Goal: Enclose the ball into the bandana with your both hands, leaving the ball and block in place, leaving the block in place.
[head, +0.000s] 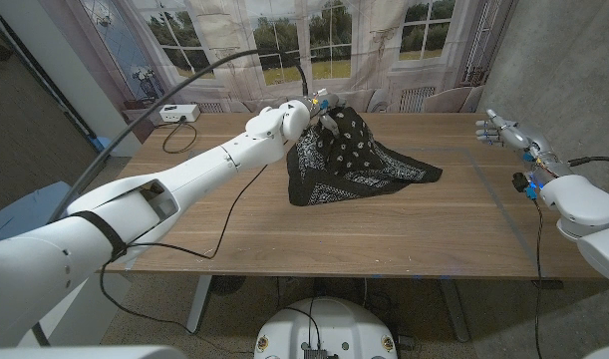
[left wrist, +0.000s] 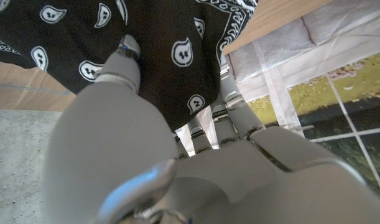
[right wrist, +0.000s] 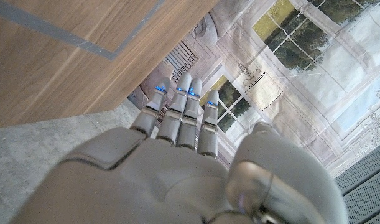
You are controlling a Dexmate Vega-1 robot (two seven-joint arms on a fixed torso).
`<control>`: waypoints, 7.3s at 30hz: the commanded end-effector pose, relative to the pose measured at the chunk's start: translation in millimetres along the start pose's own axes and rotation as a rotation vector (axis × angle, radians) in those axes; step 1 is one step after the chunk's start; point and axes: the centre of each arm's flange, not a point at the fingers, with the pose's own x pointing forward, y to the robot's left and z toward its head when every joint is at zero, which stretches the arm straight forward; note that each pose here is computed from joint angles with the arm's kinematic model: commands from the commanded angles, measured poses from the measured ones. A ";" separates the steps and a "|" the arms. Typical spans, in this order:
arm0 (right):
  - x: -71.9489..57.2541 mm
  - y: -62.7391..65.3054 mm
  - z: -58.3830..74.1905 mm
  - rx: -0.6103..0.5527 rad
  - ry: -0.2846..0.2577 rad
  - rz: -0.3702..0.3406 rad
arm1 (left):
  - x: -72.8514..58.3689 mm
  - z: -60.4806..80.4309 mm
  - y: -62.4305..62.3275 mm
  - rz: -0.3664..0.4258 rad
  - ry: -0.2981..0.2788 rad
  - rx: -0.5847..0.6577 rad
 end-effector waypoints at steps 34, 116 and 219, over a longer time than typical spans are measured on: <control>14.3 3.0 8.4 0.011 -0.035 0.015 | -45.9 -40.8 118.0 0.456 0.264 0.250; 2.5 -15.1 7.6 0.003 -0.044 0.016 | -28.6 55.0 11.1 0.070 -0.202 0.655; 28.7 14.8 31.3 0.041 -0.124 0.087 | -106.5 -132.1 26.8 0.058 -0.040 -0.848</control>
